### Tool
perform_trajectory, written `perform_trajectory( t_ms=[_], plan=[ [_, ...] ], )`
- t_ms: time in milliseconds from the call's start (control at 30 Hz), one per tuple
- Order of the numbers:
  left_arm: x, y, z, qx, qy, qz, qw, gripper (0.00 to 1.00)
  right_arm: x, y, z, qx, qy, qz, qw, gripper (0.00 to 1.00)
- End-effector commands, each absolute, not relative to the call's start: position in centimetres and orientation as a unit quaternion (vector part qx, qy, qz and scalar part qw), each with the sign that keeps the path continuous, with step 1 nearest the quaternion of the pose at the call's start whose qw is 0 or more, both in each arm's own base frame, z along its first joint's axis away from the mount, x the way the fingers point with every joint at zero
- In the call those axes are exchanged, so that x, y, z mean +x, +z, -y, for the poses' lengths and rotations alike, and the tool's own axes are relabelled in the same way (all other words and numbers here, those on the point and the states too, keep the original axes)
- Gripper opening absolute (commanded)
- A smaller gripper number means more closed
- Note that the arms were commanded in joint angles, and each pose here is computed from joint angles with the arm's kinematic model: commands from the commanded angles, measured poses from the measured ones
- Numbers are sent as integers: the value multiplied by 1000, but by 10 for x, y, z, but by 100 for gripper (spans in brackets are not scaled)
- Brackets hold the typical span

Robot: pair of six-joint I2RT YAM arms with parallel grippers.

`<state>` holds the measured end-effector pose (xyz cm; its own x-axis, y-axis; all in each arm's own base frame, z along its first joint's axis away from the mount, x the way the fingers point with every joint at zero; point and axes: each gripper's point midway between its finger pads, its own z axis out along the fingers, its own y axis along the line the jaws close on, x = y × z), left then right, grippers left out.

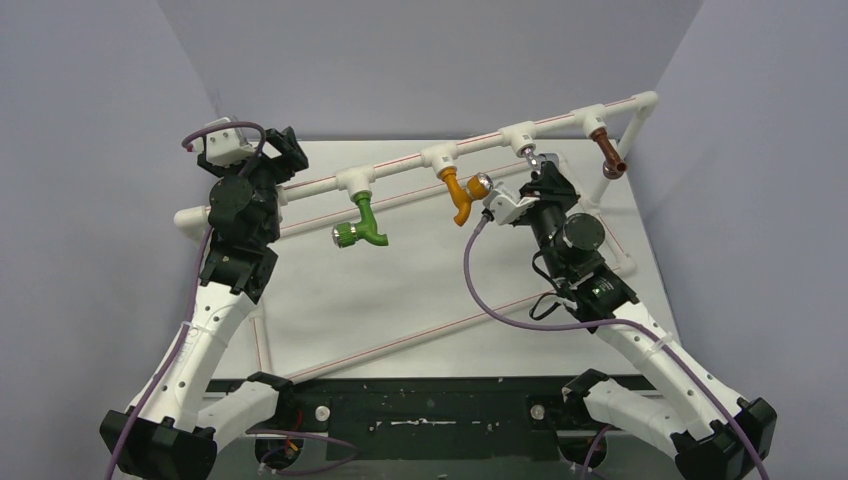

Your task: Install the water faucets

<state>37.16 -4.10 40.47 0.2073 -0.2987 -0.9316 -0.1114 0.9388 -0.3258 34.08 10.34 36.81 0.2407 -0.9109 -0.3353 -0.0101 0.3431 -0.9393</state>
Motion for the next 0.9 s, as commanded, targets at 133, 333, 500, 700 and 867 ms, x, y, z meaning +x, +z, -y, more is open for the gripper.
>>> perform_trajectory(
  t_ms=[133, 333, 500, 700, 867],
  plan=[
    [357, 272, 60, -98, -12, -784, 613, 80, 330, 421, -115, -295, -184, -523, 778, 0],
    [357, 271, 59, -99, -11, -785, 612, 80, 329, 427, -116, -180, -69, -565, 802, 0],
    [356, 271, 59, -98, -10, -785, 611, 80, 330, 434, -120, -86, 24, -590, 802, 0],
    [357, 271, 58, -98, -9, -785, 611, 80, 328, 444, -129, 2, 134, -600, 789, 0],
    [357, 271, 58, -98, -9, -785, 612, 80, 323, 456, -139, 54, 218, -588, 777, 0]
  ],
)
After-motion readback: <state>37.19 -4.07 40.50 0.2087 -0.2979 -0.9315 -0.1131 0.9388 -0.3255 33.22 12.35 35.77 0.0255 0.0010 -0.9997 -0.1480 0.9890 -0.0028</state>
